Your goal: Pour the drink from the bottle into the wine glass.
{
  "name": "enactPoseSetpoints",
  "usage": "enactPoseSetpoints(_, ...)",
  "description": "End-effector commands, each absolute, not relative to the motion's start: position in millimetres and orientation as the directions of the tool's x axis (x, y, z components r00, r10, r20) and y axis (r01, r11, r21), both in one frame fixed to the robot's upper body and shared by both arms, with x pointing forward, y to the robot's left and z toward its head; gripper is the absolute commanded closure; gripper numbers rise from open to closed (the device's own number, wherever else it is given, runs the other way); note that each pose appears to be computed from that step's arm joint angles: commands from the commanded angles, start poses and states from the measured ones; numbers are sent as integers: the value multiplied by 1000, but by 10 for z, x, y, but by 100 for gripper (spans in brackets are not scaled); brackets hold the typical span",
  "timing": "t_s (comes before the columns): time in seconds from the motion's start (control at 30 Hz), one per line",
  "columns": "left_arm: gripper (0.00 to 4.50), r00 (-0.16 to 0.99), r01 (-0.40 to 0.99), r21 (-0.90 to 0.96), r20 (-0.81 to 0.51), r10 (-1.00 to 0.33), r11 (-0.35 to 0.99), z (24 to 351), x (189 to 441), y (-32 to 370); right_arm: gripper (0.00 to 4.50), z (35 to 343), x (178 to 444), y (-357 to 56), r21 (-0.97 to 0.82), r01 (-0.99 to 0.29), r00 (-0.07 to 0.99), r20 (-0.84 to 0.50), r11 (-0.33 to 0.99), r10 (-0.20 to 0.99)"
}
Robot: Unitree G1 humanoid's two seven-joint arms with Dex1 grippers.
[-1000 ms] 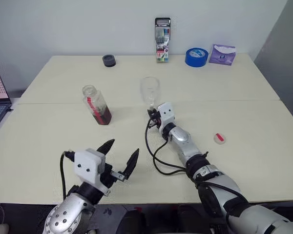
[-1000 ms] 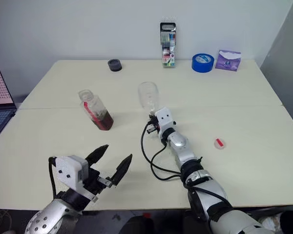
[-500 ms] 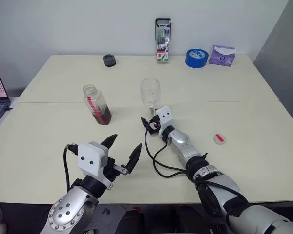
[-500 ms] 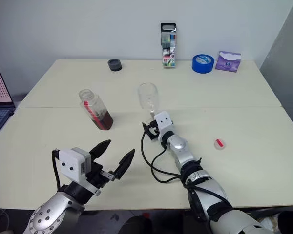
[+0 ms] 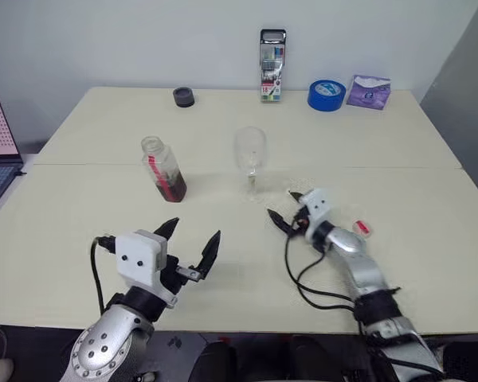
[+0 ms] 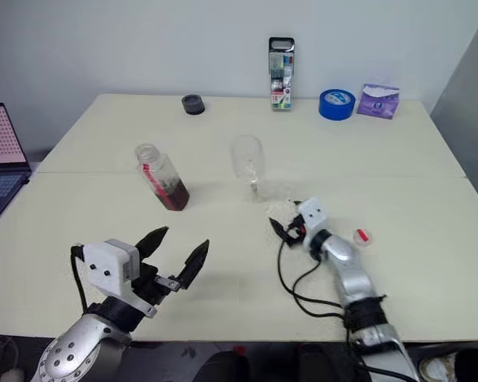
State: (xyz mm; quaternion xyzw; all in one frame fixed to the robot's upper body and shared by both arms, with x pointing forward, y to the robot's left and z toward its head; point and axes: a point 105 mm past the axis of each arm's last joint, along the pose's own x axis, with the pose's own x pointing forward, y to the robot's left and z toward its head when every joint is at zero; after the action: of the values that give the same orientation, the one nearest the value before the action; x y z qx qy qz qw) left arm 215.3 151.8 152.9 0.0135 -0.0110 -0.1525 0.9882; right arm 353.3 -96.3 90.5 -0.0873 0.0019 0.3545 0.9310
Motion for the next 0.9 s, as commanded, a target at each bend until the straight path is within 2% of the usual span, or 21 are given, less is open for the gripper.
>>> enactPoseSetpoints(0.03,0,976,208,56,59,-212,976,1568,2191,1679,2,1349,3281,-907,-190,-764,629,-13,616,777)
enactPoseSetpoints(0.1,0,984,162,61,64,-166,985,1545,2236,1753,2,1460,3143,-926,-173,-817,562,-32,550,826)
enactPoseSetpoints(0.2,0,995,72,90,63,-78,993,1469,2342,1882,2,1664,2824,-968,-131,-919,382,-75,371,921)
enactPoseSetpoints(0.37,0,994,-1,80,106,-7,997,1465,2520,2050,2,1938,2673,-935,-98,-960,270,-71,263,960)
enactPoseSetpoints(0.63,0,988,-35,89,155,21,995,1545,2783,2193,2,2115,2595,-765,-118,-968,228,-38,222,973)
enactPoseSetpoints(0.9,0,987,21,72,158,-32,997,1586,2984,2165,2,2164,2588,-699,-137,-962,239,-22,234,971)
